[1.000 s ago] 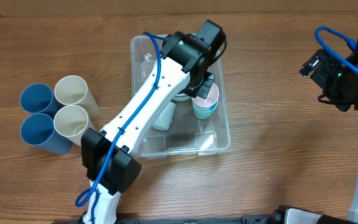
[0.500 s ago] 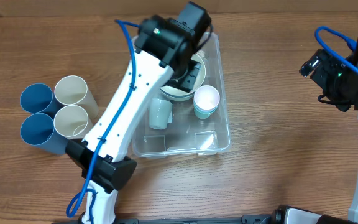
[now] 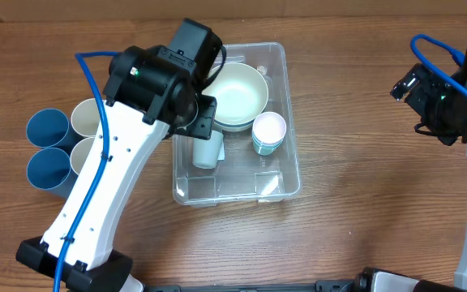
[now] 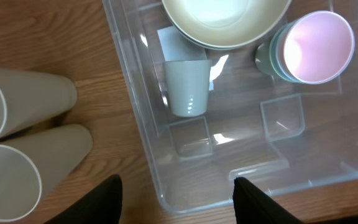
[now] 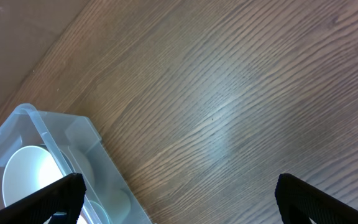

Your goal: Pack container

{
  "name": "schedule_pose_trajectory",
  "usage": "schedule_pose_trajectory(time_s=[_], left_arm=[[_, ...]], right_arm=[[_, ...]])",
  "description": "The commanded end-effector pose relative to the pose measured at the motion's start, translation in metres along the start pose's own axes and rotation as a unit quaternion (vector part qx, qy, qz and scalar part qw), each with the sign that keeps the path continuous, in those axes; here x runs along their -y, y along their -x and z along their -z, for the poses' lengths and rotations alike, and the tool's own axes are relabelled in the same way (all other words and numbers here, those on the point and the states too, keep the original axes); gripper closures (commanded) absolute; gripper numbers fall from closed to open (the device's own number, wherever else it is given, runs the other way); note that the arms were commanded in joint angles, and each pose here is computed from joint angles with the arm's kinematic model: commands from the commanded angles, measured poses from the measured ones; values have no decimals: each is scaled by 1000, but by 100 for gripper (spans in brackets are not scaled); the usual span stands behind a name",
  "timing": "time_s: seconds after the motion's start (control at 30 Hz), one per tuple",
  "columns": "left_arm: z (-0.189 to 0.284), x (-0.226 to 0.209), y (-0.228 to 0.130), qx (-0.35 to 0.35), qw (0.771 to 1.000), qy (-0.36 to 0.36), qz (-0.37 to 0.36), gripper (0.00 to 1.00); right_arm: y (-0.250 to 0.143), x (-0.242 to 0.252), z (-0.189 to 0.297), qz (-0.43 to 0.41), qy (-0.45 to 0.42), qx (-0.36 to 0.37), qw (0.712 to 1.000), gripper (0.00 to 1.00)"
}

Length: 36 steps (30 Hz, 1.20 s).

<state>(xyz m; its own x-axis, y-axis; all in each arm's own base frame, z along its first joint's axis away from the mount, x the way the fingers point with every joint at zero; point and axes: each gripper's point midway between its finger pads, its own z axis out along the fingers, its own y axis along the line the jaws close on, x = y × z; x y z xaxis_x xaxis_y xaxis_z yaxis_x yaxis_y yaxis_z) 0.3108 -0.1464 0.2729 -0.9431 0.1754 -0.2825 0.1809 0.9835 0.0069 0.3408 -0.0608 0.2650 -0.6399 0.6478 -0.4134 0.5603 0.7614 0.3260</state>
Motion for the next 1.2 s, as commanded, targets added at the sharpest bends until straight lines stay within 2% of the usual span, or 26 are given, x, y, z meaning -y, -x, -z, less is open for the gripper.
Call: schedule_pose_trajectory(time_s=[0.0,0.13,0.2,0.33,0.4,0.5,0.53,0.73,0.87,1.17], left_arm=[[-52,16,5,-36,997,-45,-48,40],[-86,15,7,-57,989,-34,-132,41],[-97,5,13,-58,990,-4,-132,40],[-111,-1,13,-74,988,1,-134,42],[-116,-2,10,-83,992,7,-91,42],[-121,-5,3,-94,995,24,26,42],[-124,-8,-1,-98,992,36,74,44],[-164,-4,-27,-126,967,49,215,48],[-179,0,-29,-119,960,47,251,53],[-182,5,-9,-79,964,30,251,44]], right_arm=[[4,-1,2,-3,2,7,1000,0],[4,-1,2,-3,2,7,1000,0],[4,-1,2,-3,2,7,1000,0],[4,-1,2,-3,2,7,1000,0],[4,-1,2,-3,2,7,1000,0],[4,-1,2,-3,2,7,1000,0],[4,-1,2,-3,2,7,1000,0],[4,-1,2,-3,2,7,1000,0],[4,-1,2,-3,2,7,1000,0],[4,-1,2,-3,2,7,1000,0]])
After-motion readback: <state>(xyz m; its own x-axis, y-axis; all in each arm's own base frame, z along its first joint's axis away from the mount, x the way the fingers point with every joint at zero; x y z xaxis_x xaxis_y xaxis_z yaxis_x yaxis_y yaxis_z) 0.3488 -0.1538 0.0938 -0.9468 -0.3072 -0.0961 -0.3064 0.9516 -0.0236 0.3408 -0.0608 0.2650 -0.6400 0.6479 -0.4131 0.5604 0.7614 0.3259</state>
